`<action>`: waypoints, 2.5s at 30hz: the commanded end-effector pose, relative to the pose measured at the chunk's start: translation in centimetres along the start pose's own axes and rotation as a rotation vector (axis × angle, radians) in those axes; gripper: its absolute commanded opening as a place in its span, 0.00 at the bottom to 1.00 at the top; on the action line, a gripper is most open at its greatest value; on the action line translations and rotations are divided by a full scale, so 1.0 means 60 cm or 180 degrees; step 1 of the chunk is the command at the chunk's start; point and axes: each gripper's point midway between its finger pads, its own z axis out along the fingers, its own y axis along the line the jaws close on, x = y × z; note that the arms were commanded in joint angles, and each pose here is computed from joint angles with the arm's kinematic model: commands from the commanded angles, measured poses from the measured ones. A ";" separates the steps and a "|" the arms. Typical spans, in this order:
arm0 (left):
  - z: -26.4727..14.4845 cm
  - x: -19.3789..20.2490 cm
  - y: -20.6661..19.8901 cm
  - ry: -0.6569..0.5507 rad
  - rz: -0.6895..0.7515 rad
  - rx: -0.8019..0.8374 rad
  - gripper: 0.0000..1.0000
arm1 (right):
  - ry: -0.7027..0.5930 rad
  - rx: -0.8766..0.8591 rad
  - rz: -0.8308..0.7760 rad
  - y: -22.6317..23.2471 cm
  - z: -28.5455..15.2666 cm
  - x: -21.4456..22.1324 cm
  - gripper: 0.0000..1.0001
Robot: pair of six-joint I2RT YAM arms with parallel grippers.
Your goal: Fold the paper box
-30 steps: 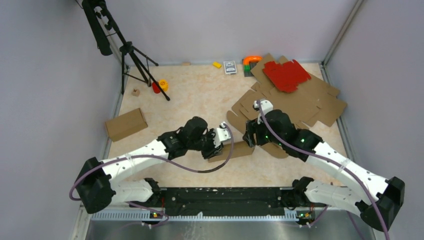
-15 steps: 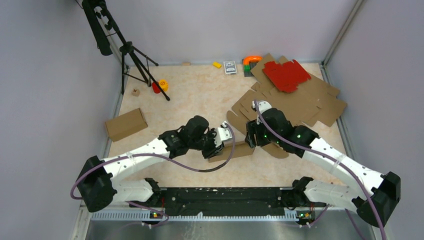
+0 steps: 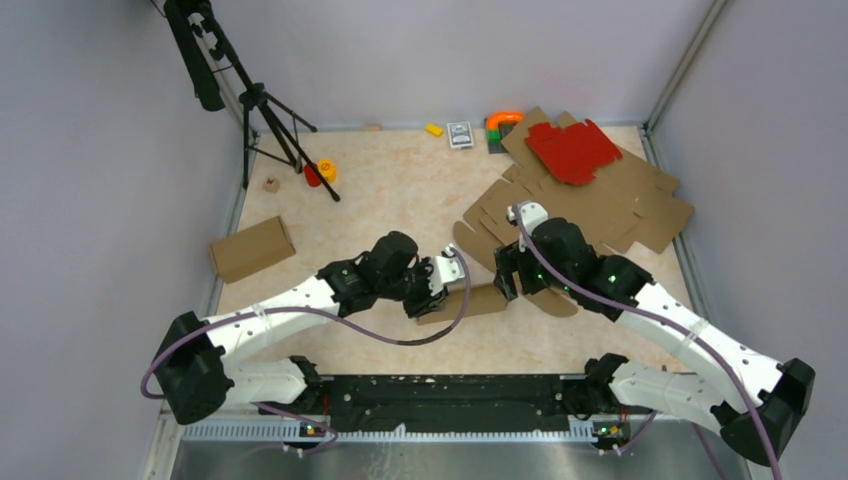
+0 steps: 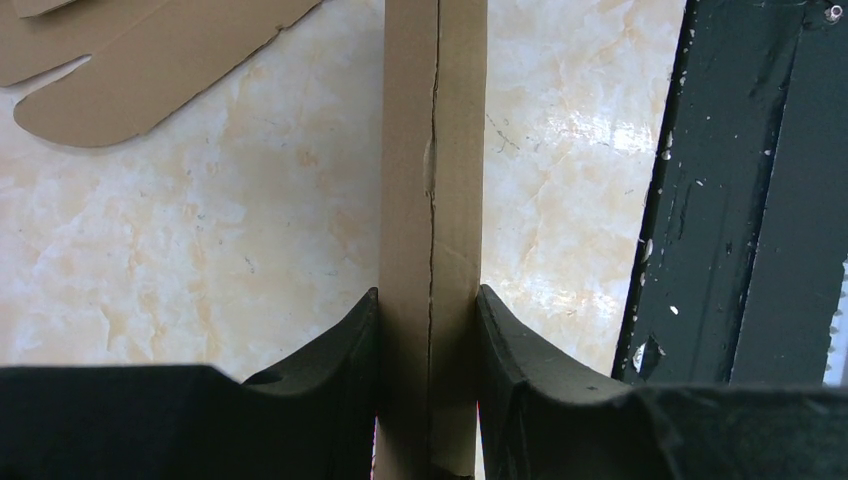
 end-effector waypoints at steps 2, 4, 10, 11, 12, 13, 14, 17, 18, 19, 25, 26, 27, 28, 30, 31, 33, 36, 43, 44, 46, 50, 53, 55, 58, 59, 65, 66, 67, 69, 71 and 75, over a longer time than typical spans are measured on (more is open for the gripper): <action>-0.004 0.061 -0.024 0.0465 -0.0150 0.0160 0.12 | -0.0222 -0.0015 0.0366 0.009 -0.009 -0.044 0.77; -0.004 0.059 -0.022 0.0459 -0.0165 0.0137 0.12 | -0.0314 0.0041 0.0701 0.010 -0.007 -0.058 0.82; -0.003 0.058 -0.017 0.0478 -0.0220 0.0067 0.13 | -0.0269 0.0361 0.1434 -0.007 0.010 -0.040 0.85; -0.003 0.058 -0.017 0.0485 -0.0232 0.0062 0.13 | -0.0207 0.0386 0.1478 -0.007 0.017 -0.030 0.85; -0.002 0.059 -0.018 0.0492 -0.0244 0.0057 0.13 | -0.0165 0.0381 0.1551 -0.005 0.023 -0.021 0.85; -0.001 0.059 -0.018 0.0496 -0.0255 0.0049 0.13 | -0.0123 0.0362 0.1587 -0.003 0.029 -0.012 0.85; 0.001 0.060 -0.017 0.0505 -0.0260 0.0039 0.13 | -0.0090 0.0321 0.1618 0.002 0.033 -0.005 0.85; 0.005 0.061 -0.016 0.0522 -0.0288 0.0019 0.13 | -0.0047 0.0253 0.1655 0.006 0.038 0.012 0.81; 0.005 0.062 -0.017 0.0528 -0.0296 0.0017 0.13 | -0.0052 0.0237 0.1661 0.007 0.039 0.014 0.80; 0.006 0.062 -0.017 0.0530 -0.0303 0.0021 0.13 | -0.0050 0.0225 0.1667 0.008 0.038 0.017 0.79; 0.008 0.057 -0.017 0.0534 -0.0324 -0.0010 0.16 | -0.0042 0.0158 0.1737 0.013 0.044 0.027 0.68; 0.008 0.057 -0.017 0.0537 -0.0339 -0.0015 0.16 | -0.0044 0.0161 0.1758 0.013 0.046 0.028 0.68; 0.009 0.056 -0.017 0.0543 -0.0347 -0.0033 0.17 | -0.0053 0.0159 0.1778 0.013 0.047 0.029 0.67; 0.010 0.056 -0.018 0.0554 -0.0354 -0.0035 0.19 | -0.0070 0.0150 0.1799 0.013 0.047 0.028 0.66; 0.012 0.057 -0.021 0.0573 -0.0358 -0.0025 0.22 | -0.0101 0.0139 0.1836 0.014 0.049 0.026 0.64; 0.013 0.058 -0.024 0.0578 -0.0363 -0.0013 0.24 | -0.0118 0.0132 0.1850 0.014 0.049 0.025 0.63; 0.016 0.058 -0.027 0.0593 -0.0374 0.0003 0.27 | -0.0142 0.0137 0.1880 0.013 0.049 0.024 0.61; 0.019 0.059 -0.027 0.0613 -0.0398 0.0001 0.28 | -0.0149 0.0111 0.1919 0.016 0.048 0.022 0.61; 0.024 0.066 -0.007 0.0780 -0.0587 -0.0256 0.18 | -0.0077 0.0136 0.2022 0.018 0.047 0.027 0.79; 0.025 0.067 -0.004 0.0796 -0.0625 -0.0286 0.18 | -0.0080 0.0134 0.2062 0.018 0.046 0.029 0.80; 0.027 0.067 -0.005 0.0796 -0.0684 -0.0300 0.17 | -0.0130 0.0073 0.2166 0.022 0.046 0.027 0.77; 0.029 0.066 -0.003 0.0773 -0.0747 -0.0348 0.18 | -0.0227 -0.0012 0.2354 0.026 0.048 0.025 0.69; 0.030 0.059 -0.007 0.0741 -0.0747 -0.0312 0.25 | -0.0242 0.0011 0.2370 0.024 0.053 0.026 0.63; 0.030 0.054 -0.010 0.0724 -0.0736 -0.0264 0.31 | -0.0223 0.0063 0.2342 0.020 0.056 0.030 0.61; 0.030 0.047 -0.019 0.0741 -0.0681 -0.0131 0.39 | -0.0204 0.0092 0.2281 0.018 0.059 0.031 0.58; 0.032 0.043 -0.022 0.0756 -0.0664 -0.0070 0.41 | -0.0203 0.0106 0.2273 0.017 0.059 0.031 0.58; 0.043 0.055 -0.027 0.1028 -0.0615 0.0076 0.47 | -0.0214 0.0122 0.2237 0.015 0.062 0.030 0.55; 0.044 0.059 -0.025 0.1066 -0.0620 0.0049 0.47 | -0.0211 0.0128 0.2233 0.015 0.062 0.031 0.55; 0.045 0.061 -0.023 0.1098 -0.0625 0.0034 0.48 | -0.0213 0.0132 0.2229 0.014 0.061 0.030 0.54; 0.047 0.066 -0.021 0.1142 -0.0652 -0.0002 0.48 | -0.0228 0.0135 0.2219 0.014 0.061 0.028 0.54; 0.048 0.070 -0.020 0.1166 -0.0672 -0.0025 0.48 | -0.0229 0.0133 0.2214 0.014 0.061 0.027 0.54; 0.051 0.072 -0.017 0.1161 -0.0680 -0.0084 0.44 | -0.0233 0.0133 0.2205 0.014 0.062 0.024 0.54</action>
